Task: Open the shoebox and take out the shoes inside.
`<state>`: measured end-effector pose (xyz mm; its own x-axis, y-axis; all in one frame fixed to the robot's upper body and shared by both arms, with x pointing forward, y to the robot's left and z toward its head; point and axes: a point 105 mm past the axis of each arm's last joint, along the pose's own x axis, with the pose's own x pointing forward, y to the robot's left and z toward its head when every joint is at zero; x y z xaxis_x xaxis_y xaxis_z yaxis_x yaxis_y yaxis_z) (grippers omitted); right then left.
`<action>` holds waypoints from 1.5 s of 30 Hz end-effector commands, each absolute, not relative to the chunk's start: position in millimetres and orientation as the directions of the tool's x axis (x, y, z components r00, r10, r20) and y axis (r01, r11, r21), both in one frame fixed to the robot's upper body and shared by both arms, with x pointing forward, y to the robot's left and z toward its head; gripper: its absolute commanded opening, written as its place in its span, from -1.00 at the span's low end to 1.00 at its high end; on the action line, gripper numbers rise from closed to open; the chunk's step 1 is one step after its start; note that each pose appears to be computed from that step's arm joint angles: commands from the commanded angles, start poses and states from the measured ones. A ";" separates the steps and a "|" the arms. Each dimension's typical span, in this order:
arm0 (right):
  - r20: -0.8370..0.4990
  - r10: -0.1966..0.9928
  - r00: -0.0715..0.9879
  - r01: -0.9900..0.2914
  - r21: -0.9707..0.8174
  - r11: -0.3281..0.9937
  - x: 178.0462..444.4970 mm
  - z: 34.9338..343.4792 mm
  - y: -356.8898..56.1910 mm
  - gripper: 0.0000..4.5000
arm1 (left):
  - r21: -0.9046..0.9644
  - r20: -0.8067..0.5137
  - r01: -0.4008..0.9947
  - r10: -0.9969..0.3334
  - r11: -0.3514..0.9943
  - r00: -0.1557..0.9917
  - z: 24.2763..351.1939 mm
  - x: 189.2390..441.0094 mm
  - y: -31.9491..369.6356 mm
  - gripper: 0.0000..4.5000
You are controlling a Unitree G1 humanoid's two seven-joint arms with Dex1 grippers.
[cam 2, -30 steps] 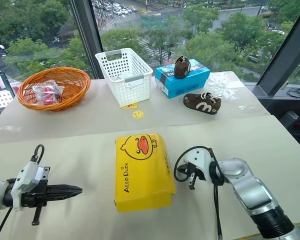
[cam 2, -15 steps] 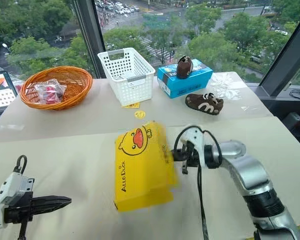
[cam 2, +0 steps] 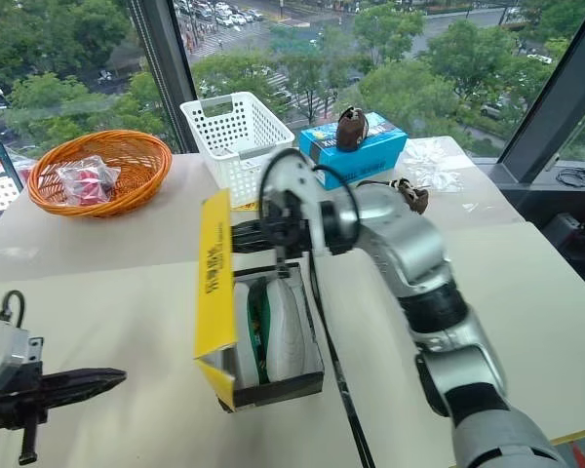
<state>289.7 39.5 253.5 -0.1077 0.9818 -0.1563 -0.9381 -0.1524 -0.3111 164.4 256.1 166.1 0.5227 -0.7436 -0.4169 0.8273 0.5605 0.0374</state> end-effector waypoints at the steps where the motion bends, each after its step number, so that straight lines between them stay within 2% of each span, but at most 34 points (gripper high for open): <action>1: -0.185 0.977 -0.109 -0.918 -0.359 -0.170 294.0 249.1 63.2 -1.00 | 0.092 -0.424 0.805 -0.708 0.587 0.565 188.4 163.6 268.2 -0.96; 6: -0.248 0.958 -0.141 -0.914 -0.339 -0.222 292.6 222.3 86.5 -1.00 | 0.169 -0.412 0.748 -0.643 0.642 0.646 227.3 171.4 291.9 -0.96; 9: -0.302 0.942 -0.148 -0.906 -0.340 -0.252 290.5 201.3 92.7 -1.00 | 0.209 -0.425 0.746 -0.629 0.632 0.651 240.0 173.3 295.0 -0.96; 13: -0.317 0.937 -0.145 -0.909 -0.332 -0.252 290.7 193.3 91.3 -1.00 | 0.225 -0.407 0.752 -0.641 0.620 0.651 250.1 177.5 291.8 -0.96; 19: -0.210 0.976 -0.057 -0.952 -0.282 -0.116 301.5 216.5 71.7 -1.00 | 0.082 -0.389 0.867 -0.785 0.492 0.482 222.0 168.5 244.0 -0.96; 24: -0.115 0.992 0.049 -0.979 -0.201 0.025 307.9 251.2 25.6 -1.00 | 0.022 -0.337 0.907 -0.851 0.420 0.402 202.7 165.6 212.7 -0.96; 29: -0.138 0.986 0.095 -0.982 -0.173 0.071 295.0 255.3 -10.5 -1.00 | 0.023 -0.296 0.922 -0.878 0.387 0.376 202.8 167.6 200.4 -0.96; 31: -0.221 0.970 0.099 -0.972 -0.231 0.046 286.4 244.6 -21.9 -1.00 | 0.020 -0.297 0.924 -0.881 0.381 0.370 203.1 169.2 199.0 -0.96; 34: -0.306 0.947 0.103 -0.964 -0.267 0.019 283.5 234.0 -28.7 -0.67 | 0.017 -0.288 0.931 -0.890 0.364 0.353 202.5 170.5 194.6 -1.00; 39: -0.456 0.888 0.052 -0.902 -0.404 -0.155 282.5 216.6 -30.6 0.10 | 0.002 -0.266 0.948 -0.913 0.319 0.308 197.4 172.1 180.5 -1.00; 41: -0.512 0.857 0.056 -0.851 -0.474 -0.227 286.6 208.4 -31.6 0.41 | -0.007 -0.270 0.953 -0.918 0.303 0.290 193.5 171.6 176.6 -1.00; 45: -0.615 0.787 0.042 -0.668 -0.603 -0.436 287.2 201.5 -38.3 0.98 | -0.012 -0.276 0.957 -0.921 0.289 0.275 189.0 172.4 172.5 -1.00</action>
<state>290.1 -39.1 188.0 0.0348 0.8060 -0.5908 -0.7980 -0.3335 -0.5020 173.9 177.9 185.0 0.2906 -0.9135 -0.2847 0.9472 0.3168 -0.0497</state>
